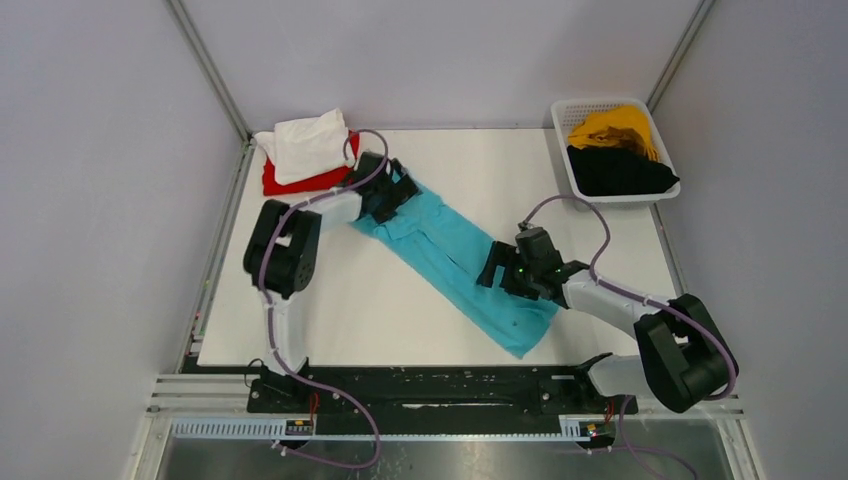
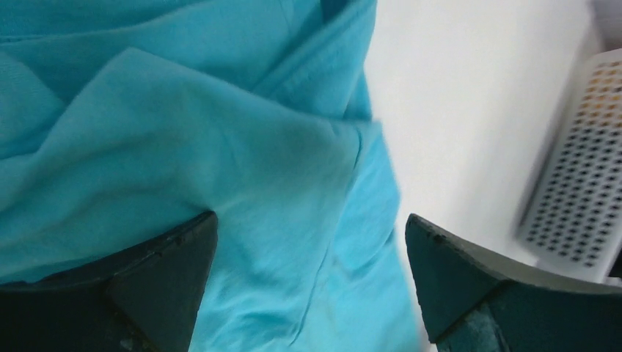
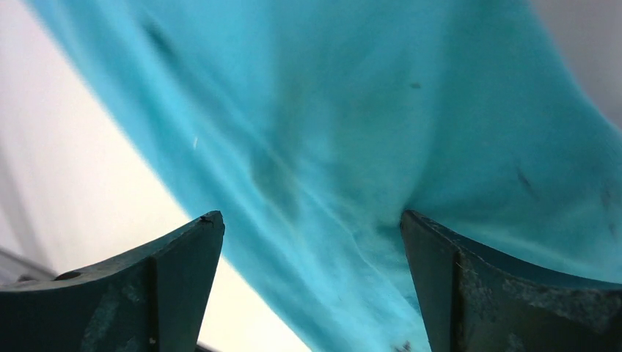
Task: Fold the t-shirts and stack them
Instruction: Rotate the tshirt 90 degrees
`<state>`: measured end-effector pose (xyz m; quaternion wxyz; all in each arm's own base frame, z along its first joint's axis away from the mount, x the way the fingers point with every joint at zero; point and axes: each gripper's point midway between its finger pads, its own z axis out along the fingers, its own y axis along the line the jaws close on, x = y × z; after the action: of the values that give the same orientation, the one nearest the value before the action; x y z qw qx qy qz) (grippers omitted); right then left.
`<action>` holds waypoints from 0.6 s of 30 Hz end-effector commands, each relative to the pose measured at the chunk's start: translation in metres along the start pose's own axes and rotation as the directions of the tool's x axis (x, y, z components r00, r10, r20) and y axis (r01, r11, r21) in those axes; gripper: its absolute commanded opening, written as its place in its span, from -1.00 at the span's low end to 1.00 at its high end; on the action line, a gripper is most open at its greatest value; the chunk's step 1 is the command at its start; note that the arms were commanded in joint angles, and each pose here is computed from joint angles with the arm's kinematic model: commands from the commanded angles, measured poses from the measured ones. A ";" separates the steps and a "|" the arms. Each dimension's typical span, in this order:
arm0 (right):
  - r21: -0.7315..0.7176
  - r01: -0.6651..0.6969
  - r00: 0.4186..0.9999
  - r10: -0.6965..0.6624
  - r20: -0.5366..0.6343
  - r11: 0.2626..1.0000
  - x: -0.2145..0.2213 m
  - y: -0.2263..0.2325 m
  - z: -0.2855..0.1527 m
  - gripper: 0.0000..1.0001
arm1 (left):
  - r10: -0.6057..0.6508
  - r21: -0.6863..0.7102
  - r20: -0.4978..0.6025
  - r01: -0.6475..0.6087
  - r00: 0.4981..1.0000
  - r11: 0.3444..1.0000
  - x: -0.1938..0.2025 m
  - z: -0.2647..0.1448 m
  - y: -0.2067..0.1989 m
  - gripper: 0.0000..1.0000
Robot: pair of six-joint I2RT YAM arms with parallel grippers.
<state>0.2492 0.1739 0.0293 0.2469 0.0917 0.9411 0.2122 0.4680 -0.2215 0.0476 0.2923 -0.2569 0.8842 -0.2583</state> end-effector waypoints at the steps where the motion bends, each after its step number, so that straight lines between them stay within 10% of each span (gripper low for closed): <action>1: -0.058 -0.037 0.990 0.029 -0.140 0.998 0.057 0.024 -0.008 0.99 | 0.005 0.099 -0.211 0.017 0.978 0.995 0.011 0.045 -0.051 0.98; 18: -0.409 0.320 0.904 -0.404 -0.137 0.855 0.141 0.141 -0.071 0.99 | -0.028 0.371 -0.237 0.117 0.971 0.921 -0.023 0.117 -0.138 0.98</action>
<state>0.1119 0.2957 0.0540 0.1713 -0.1182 0.9306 0.3010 0.5895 -0.3522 0.0657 0.2167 -0.1848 0.8396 -0.4625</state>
